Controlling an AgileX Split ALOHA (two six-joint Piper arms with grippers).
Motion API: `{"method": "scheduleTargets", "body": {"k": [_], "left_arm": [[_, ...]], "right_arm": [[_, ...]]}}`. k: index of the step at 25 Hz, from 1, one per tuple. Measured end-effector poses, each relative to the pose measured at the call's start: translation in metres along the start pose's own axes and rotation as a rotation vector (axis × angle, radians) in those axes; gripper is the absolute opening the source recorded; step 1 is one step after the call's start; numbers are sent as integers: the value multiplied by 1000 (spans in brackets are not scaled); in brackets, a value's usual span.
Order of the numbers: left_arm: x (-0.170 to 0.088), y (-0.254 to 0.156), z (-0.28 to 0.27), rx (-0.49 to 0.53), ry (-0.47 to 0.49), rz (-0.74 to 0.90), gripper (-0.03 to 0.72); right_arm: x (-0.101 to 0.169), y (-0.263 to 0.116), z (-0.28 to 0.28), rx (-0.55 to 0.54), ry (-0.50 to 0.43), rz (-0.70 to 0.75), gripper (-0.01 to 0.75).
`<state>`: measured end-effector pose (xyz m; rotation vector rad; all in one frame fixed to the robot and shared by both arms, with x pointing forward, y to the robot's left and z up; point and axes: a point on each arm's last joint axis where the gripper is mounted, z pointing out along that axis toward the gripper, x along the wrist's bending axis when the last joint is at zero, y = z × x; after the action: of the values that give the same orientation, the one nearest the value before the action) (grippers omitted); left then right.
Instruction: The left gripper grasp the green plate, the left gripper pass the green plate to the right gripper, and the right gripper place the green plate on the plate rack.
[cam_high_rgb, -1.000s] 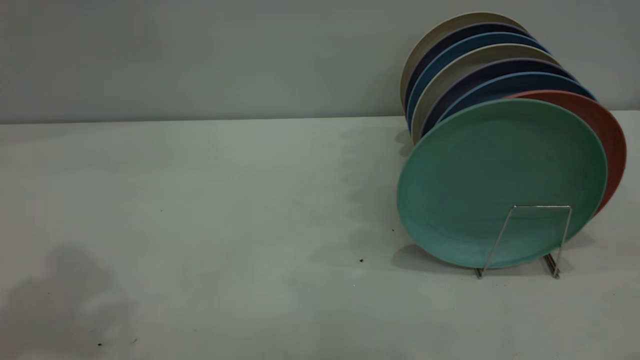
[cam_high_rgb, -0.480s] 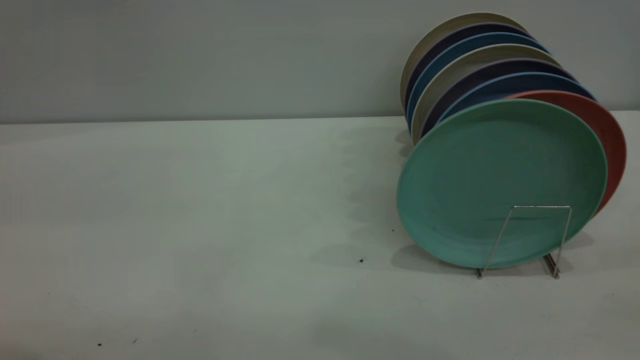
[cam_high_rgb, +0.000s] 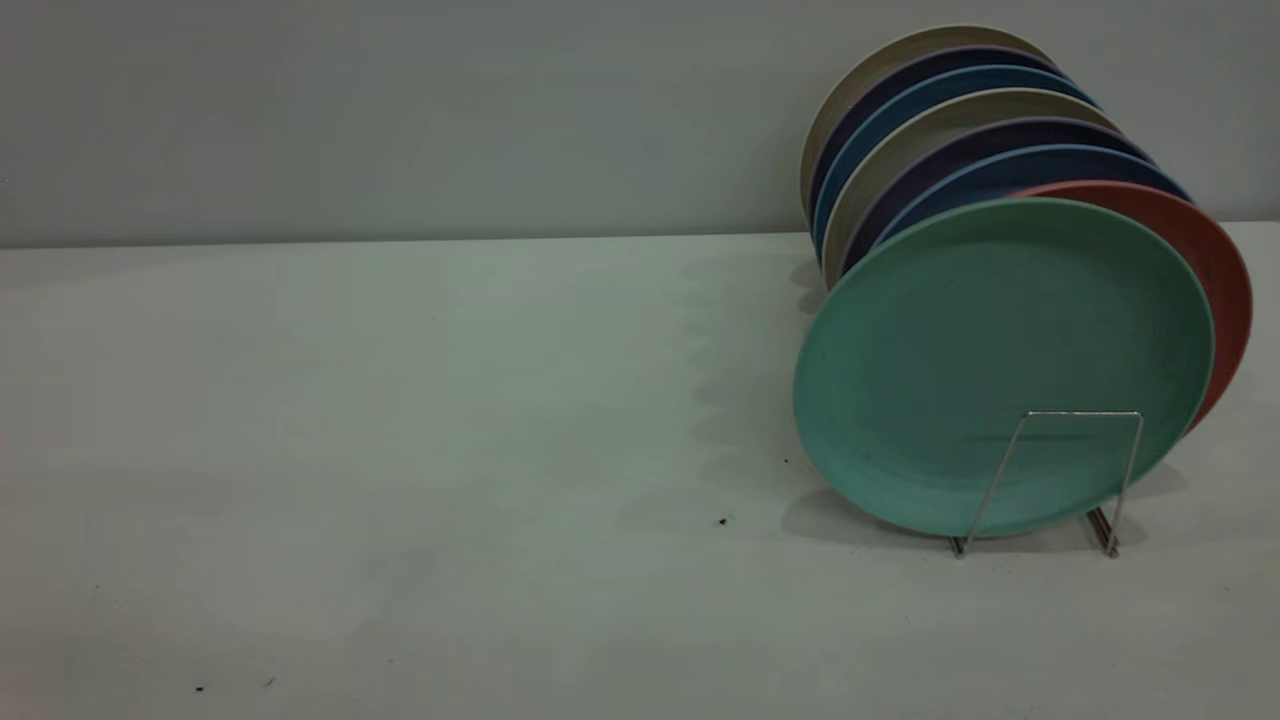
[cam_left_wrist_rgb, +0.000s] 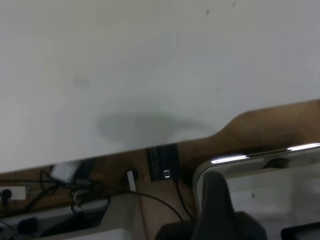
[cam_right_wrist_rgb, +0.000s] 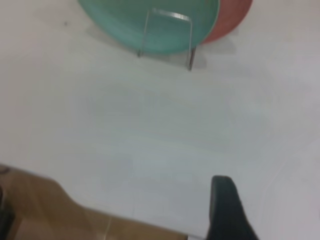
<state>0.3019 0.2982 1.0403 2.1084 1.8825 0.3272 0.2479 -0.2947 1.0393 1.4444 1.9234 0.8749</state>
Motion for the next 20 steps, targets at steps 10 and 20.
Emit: {"method": "scheduleTargets", "body": {"k": [10, 20], "left_arm": [[-6, -46, -10, -291, 53, 37, 539], [-9, -77, -22, -521, 71, 37, 539]], "right_arm": [[1, -6, -7, -59, -5, 0, 456], [2, -11, -13, -108, -67, 42, 456]]}}
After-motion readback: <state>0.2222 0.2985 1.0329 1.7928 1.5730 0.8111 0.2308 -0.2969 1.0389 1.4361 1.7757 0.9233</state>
